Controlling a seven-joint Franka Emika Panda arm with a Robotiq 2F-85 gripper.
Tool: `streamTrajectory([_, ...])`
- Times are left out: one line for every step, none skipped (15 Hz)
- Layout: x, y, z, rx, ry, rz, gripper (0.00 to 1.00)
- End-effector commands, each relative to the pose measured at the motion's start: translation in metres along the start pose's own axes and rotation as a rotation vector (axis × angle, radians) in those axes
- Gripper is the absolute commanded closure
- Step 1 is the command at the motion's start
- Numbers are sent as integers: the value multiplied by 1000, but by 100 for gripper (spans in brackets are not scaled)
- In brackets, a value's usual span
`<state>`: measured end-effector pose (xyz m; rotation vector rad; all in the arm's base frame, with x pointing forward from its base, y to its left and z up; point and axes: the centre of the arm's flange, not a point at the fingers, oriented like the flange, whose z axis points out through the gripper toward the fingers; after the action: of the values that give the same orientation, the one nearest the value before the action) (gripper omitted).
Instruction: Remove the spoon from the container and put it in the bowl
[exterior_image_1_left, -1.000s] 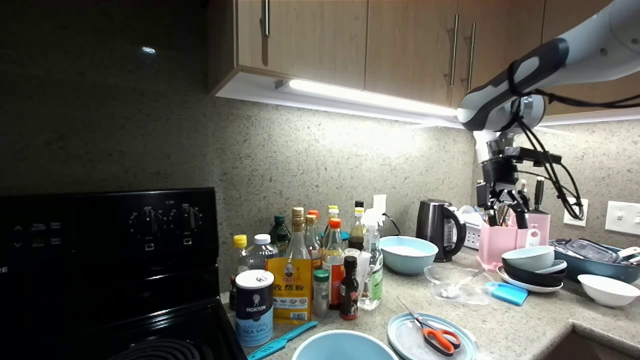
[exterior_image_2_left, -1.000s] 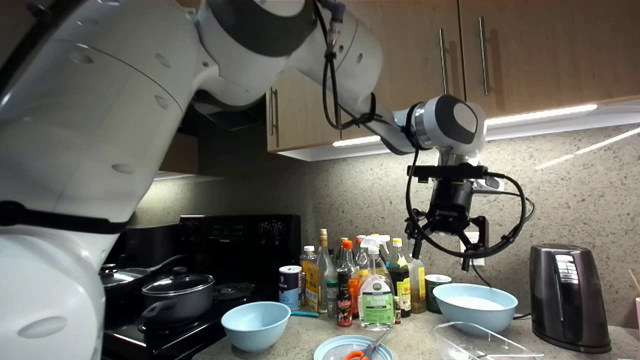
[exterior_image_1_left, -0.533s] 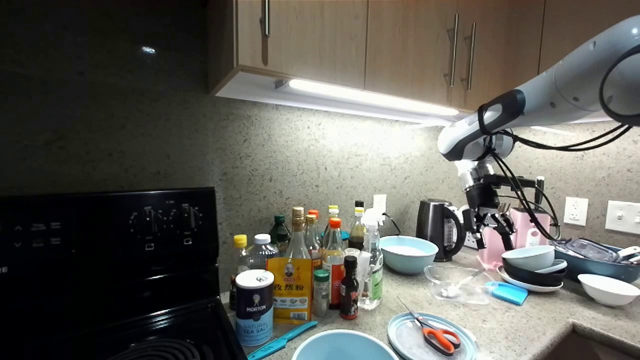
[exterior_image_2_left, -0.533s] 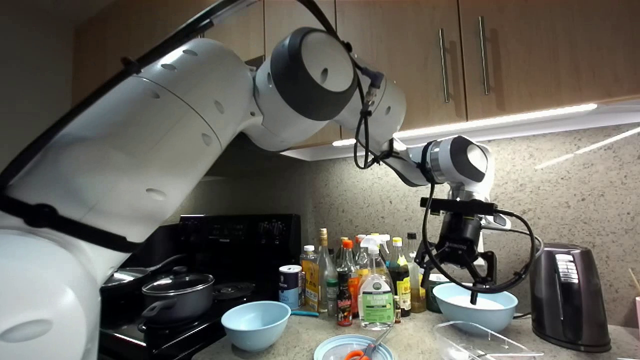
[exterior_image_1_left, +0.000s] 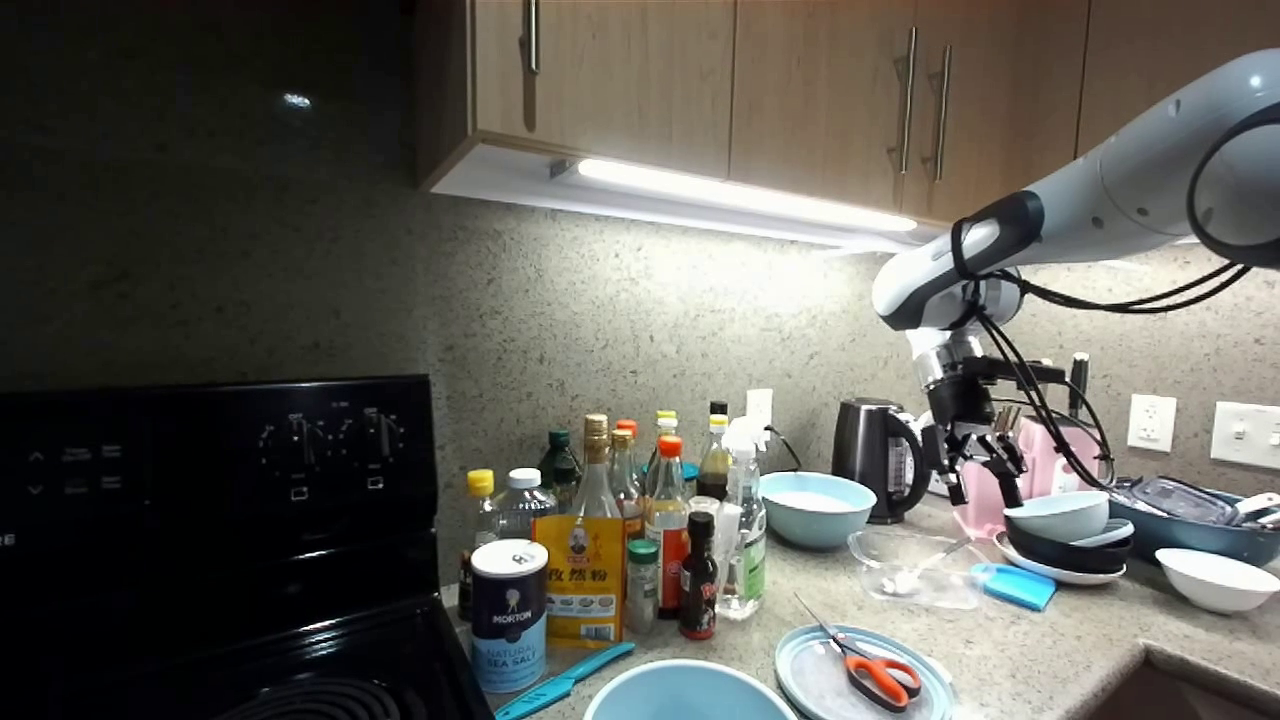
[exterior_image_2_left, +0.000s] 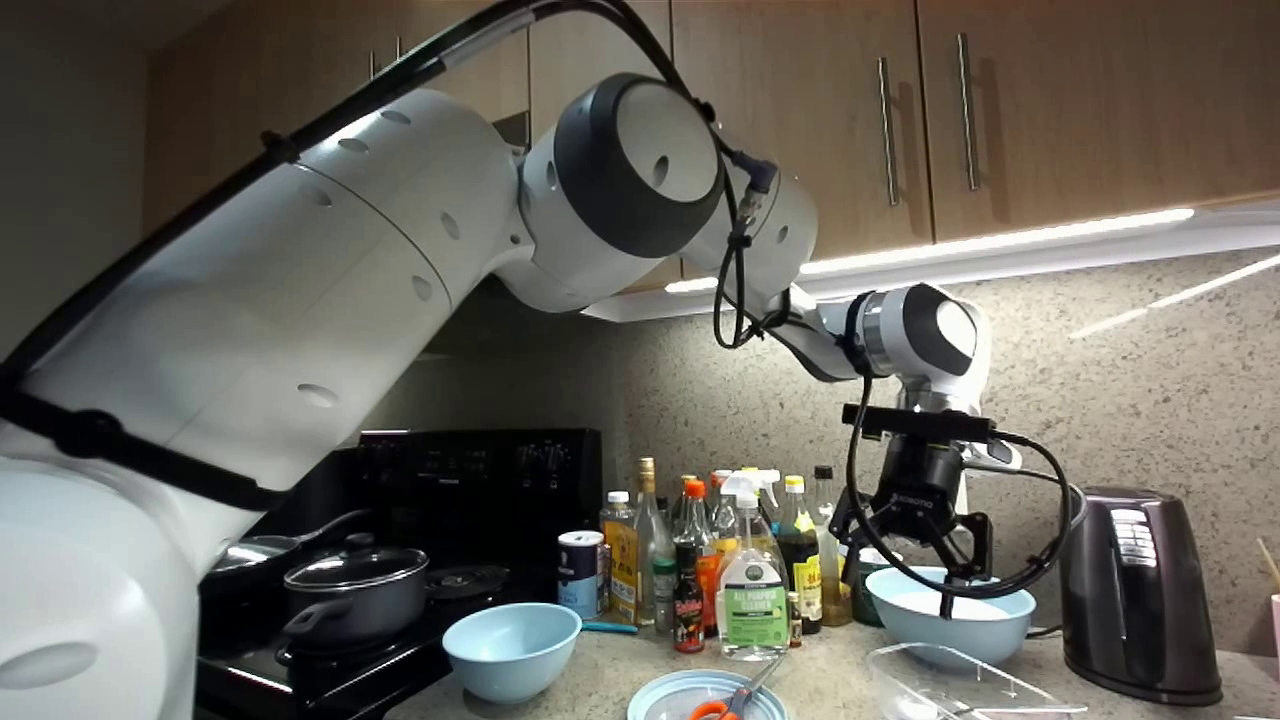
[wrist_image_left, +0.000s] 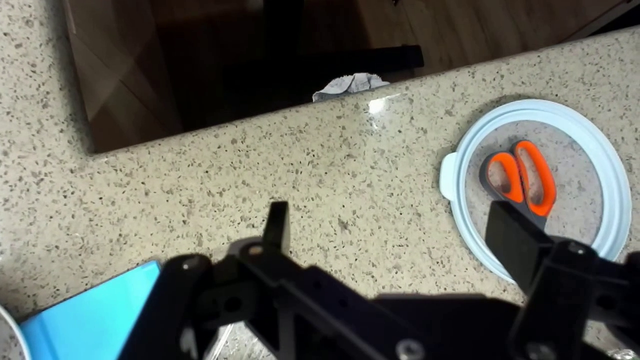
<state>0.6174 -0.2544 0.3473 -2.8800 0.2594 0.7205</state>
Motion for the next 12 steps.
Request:
streamTrajectory([28, 5, 14, 4, -6, 16, 0])
streamTrajectory([41, 9, 21, 7, -29, 18, 0])
streamTrajectory([49, 11, 26, 7, -43, 19, 0])
streamTrajectory([58, 15, 33, 3, -59, 16, 0])
streamTrajectory([64, 17, 39, 4, -69, 11, 0])
streamTrajectory([73, 20, 45, 2, -75, 25, 0])
streamTrajectory([78, 22, 49, 4, -83, 25, 0])
streamTrajectory([80, 26, 51, 0, -92, 38, 0])
streamTrajectory([64, 18, 63, 1, -71, 7, 0])
streamTrajectory([68, 20, 67, -1, -75, 9, 0])
streamTrajectory([69, 20, 70, -1, -79, 9, 0])
streamTrajectory([57, 13, 64, 16, -75, 14, 0])
